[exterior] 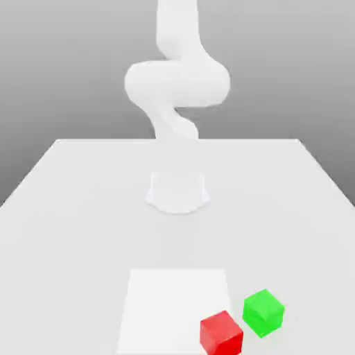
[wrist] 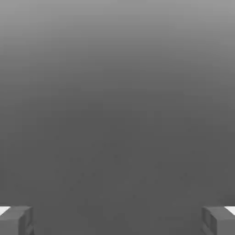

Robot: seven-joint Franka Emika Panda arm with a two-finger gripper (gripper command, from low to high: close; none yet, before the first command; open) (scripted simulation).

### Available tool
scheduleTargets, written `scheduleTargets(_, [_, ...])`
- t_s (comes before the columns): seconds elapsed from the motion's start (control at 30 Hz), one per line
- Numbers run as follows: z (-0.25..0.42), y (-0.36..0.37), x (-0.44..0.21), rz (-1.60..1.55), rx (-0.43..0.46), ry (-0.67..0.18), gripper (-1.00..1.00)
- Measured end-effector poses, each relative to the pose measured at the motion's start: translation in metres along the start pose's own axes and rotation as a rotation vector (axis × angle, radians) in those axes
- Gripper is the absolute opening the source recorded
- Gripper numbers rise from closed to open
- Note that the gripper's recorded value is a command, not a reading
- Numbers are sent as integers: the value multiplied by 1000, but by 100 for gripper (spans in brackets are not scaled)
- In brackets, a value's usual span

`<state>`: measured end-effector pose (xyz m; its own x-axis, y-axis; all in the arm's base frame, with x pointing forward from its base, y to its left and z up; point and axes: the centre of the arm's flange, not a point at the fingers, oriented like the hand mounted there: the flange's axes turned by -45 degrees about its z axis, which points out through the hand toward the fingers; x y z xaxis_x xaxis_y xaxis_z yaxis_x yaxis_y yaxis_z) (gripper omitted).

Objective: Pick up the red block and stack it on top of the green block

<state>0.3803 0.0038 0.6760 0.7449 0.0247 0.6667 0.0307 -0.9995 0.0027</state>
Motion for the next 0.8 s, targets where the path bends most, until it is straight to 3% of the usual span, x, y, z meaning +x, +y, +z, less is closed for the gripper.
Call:
scheduleTargets(0.37, [208,-27,-44,-179,79,-307,0])
scheduleTargets(0.8, [398,-61,-196,-403,159,-659,0])
